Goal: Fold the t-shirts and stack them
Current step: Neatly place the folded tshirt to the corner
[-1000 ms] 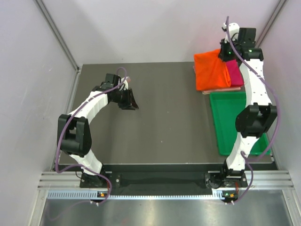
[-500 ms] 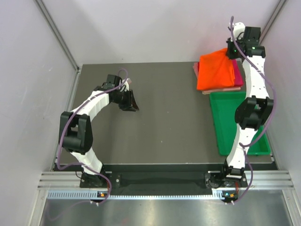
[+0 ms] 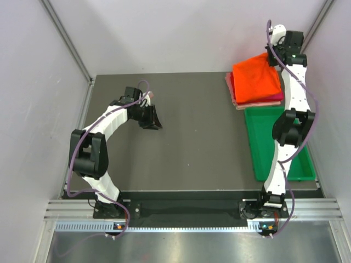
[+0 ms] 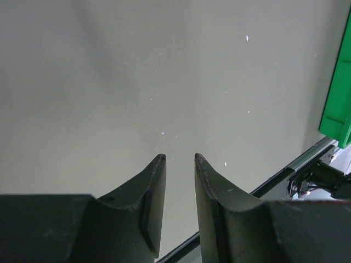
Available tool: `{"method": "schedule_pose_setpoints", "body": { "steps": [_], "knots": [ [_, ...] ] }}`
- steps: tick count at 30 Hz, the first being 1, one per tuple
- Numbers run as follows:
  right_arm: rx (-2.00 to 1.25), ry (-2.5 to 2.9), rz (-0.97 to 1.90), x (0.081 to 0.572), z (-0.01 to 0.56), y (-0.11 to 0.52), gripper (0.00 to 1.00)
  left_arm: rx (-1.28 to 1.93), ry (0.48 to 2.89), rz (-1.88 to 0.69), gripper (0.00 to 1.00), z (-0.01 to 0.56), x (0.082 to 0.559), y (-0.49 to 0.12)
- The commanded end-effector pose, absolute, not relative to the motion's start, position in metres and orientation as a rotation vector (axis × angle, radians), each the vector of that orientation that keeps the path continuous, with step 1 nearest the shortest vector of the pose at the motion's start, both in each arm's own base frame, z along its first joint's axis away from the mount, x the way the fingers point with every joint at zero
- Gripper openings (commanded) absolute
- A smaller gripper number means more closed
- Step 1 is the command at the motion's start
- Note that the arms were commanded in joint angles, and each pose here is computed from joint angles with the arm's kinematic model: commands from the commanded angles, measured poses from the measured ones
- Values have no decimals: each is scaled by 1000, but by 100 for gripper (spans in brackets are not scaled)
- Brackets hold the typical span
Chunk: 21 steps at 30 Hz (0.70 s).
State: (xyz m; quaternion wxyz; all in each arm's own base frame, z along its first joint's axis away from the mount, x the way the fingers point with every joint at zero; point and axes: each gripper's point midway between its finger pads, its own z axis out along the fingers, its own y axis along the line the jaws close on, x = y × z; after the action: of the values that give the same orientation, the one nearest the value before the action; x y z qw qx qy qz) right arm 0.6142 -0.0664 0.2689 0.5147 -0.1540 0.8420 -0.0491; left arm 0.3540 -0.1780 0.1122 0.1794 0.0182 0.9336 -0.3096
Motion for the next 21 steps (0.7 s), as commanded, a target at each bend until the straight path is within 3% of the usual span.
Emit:
{"method": "schedule_pose_setpoints", "body": {
  "steps": [1, 6, 8, 9, 10, 13, 14, 19, 20, 21],
  "knots": [
    [-316, 1894, -218, 639, 296, -88, 0, 79, 2588, -900, 32, 120, 362, -184],
    [-267, 1845, -285, 663, 284, -107, 5, 75, 2602, -908, 33, 116, 361, -184],
    [-274, 1813, -289, 672, 284, -107, 17, 77, 2599, -903, 32, 117, 361, -184],
    [-274, 1788, -289, 676, 288, -107, 28, 76, 2600, -901, 32, 117, 361, -183],
    [-260, 1771, -299, 678, 291, -109, 45, 72, 2601, -896, 33, 116, 361, -183],
    [-187, 1757, -332, 675, 302, -119, 51, 69, 2599, -904, 33, 117, 361, -184],
    [-150, 1737, -327, 668, 321, -119, 57, 70, 2595, -911, 33, 118, 361, -185],
    [-22, 1780, -189, 621, 343, -100, 67, 103, 2546, -922, 33, 134, 359, -189],
    [6, 1746, -124, 600, 372, -87, 79, 112, 2524, -928, 33, 141, 360, -189],
    [20, 1819, -82, 588, 352, -74, 92, 132, 2477, -938, 33, 154, 361, -191]
  ]
}}
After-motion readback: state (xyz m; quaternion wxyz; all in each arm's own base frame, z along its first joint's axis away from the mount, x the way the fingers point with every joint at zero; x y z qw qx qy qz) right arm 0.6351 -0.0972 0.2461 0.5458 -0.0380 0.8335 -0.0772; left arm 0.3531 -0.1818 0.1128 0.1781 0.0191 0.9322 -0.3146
